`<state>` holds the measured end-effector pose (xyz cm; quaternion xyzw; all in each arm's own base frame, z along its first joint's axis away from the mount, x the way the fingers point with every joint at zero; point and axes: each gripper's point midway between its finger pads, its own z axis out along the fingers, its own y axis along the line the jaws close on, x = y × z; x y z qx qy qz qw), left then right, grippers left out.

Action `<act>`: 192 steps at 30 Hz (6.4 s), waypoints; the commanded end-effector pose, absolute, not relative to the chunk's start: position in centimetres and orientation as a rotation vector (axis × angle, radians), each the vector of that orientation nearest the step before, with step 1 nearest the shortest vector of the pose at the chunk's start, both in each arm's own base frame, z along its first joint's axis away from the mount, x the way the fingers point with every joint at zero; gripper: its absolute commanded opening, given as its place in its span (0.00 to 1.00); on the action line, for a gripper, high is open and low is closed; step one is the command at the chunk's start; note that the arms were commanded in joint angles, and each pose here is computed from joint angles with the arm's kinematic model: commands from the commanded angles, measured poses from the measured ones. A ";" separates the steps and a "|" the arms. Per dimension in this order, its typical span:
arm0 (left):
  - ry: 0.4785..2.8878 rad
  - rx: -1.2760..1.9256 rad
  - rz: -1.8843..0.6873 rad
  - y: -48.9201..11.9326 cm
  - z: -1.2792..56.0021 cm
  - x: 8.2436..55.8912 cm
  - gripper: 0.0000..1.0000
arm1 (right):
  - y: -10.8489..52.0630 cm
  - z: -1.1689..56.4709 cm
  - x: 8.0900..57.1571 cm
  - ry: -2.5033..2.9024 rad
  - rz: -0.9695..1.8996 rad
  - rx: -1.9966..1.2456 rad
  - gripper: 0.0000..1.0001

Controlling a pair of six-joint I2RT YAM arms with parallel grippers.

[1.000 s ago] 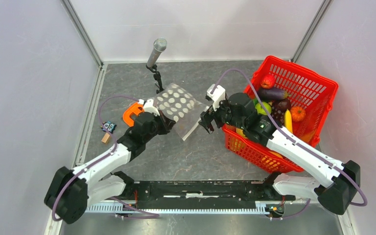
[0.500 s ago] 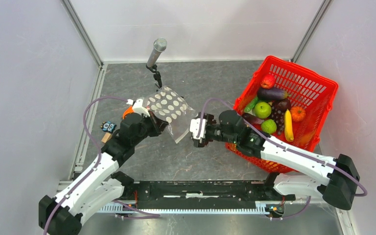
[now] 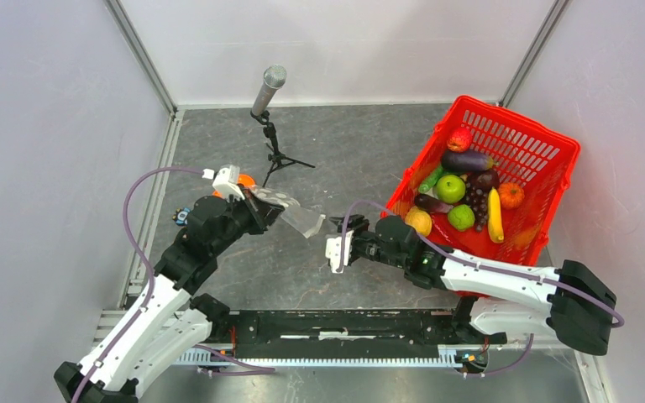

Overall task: Place the food in the zip-top bag and seal the zipper
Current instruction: Open the zipper of the food storage bag.

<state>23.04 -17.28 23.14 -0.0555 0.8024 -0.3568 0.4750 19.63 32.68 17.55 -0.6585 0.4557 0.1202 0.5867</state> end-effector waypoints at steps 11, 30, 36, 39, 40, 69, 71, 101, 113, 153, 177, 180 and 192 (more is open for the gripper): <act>1.945 -0.172 -0.923 -16.7 25.0 21.5 0.02 | 35.6 20.5 19.6 0.974 0.385 -1.435 0.55; 1.967 -0.164 -0.914 -16.8 24.3 21.5 0.02 | 37.2 18.8 22.2 1.052 0.321 -1.317 0.35; 1.974 -0.154 -0.917 -16.9 24.1 21.4 0.02 | 37.6 18.5 22.8 1.042 0.324 -1.257 0.26; 1.991 -0.146 -0.915 -16.9 23.8 21.2 0.02 | 37.6 19.0 23.3 1.042 0.321 -1.200 0.21; 1.993 -0.145 -0.912 -16.9 23.7 21.1 0.02 | 37.6 19.1 23.3 1.037 0.326 -1.186 0.21; 1.842 0.344 -0.847 -18.3 28.6 19.4 0.95 | 36.1 24.1 25.5 1.967 1.044 -0.422 0.00; 1.856 0.364 -0.822 -18.4 27.9 19.4 0.92 | 35.7 23.9 25.7 1.986 1.019 -0.406 0.00; 1.800 0.344 -0.454 -23.0 23.4 23.0 0.78 | 34.8 25.0 26.4 1.982 1.065 -0.210 0.00; 1.756 0.267 -0.408 -22.7 24.1 24.4 0.77 | 34.2 24.0 26.3 2.003 1.030 -0.212 0.00; 1.799 0.207 -0.021 -19.7 18.7 24.3 0.75 | 34.6 26.7 27.7 1.944 1.035 -0.137 0.00; 1.824 0.251 -0.222 -20.9 18.4 25.3 0.24 | 33.6 22.3 25.7 2.088 0.921 -0.343 0.00; 1.821 0.236 -0.245 -20.8 19.6 25.3 0.08 | 32.8 21.0 25.9 2.134 0.825 -0.394 0.00; 1.893 0.081 -0.178 -17.2 24.6 24.5 0.02 | 31.7 18.7 26.5 2.211 0.631 -0.603 0.00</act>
